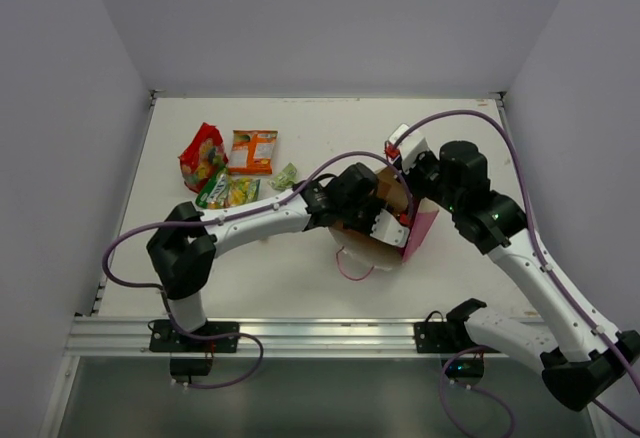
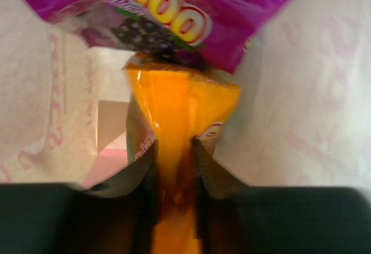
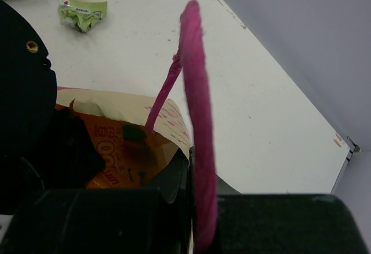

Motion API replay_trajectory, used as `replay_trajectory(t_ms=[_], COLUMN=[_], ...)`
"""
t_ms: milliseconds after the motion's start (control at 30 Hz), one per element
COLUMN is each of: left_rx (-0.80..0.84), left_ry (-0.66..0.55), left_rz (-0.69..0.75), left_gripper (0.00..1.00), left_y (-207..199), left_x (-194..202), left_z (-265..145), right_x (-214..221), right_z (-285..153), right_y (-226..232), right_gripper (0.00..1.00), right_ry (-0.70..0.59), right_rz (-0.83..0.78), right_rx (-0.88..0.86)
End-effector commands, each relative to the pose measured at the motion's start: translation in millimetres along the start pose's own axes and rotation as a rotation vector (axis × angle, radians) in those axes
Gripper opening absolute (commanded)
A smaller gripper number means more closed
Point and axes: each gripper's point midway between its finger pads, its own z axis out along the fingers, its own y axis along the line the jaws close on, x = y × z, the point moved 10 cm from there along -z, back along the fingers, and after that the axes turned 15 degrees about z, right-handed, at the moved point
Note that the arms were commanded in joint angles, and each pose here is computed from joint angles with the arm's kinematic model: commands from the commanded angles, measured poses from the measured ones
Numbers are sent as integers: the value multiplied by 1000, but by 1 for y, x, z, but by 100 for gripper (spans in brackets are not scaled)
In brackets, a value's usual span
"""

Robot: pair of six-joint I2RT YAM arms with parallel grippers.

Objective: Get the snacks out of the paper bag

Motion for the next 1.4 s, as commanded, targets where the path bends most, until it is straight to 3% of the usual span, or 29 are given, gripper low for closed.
replay_trajectory(t_ms=[0,33,233,533,667,900,1133,1267,1367], left_rx=[-15,-13,-165,-576,-726,-694,-567,-622,-780], left_ry=[-52,-55,-131,-330,-388,-366,-286,-228,-215], left_rz=[17,15,27,94,82,60,-20,-64,-76], left_gripper=[22,0,0,0,0,0,0,0,0], left_y=[10,10,32,56,54,51,51,61,83], left_x=[-5,-6,-29,-80,-88,-82,-62,-57,-64], left_z=[-6,-8,-55,-189,-222,-208,-143,-137,-167], right_x=[-37,-36,-24,-8,-6,-12,-21,-17,-10], right_z=[-16,-15,-6,10,13,14,9,10,12], right_y=[-6,-6,-9,-12,-11,-7,-2,-1,-4], right_gripper=[0,0,0,0,0,0,0,0,0], right_ry=[-226,-225,-194,-142,-133,-140,-166,-154,-147], right_rz=[-1,-1,13,14,21,37,58,62,62], right_rx=[47,50,115,178,173,120,43,45,100])
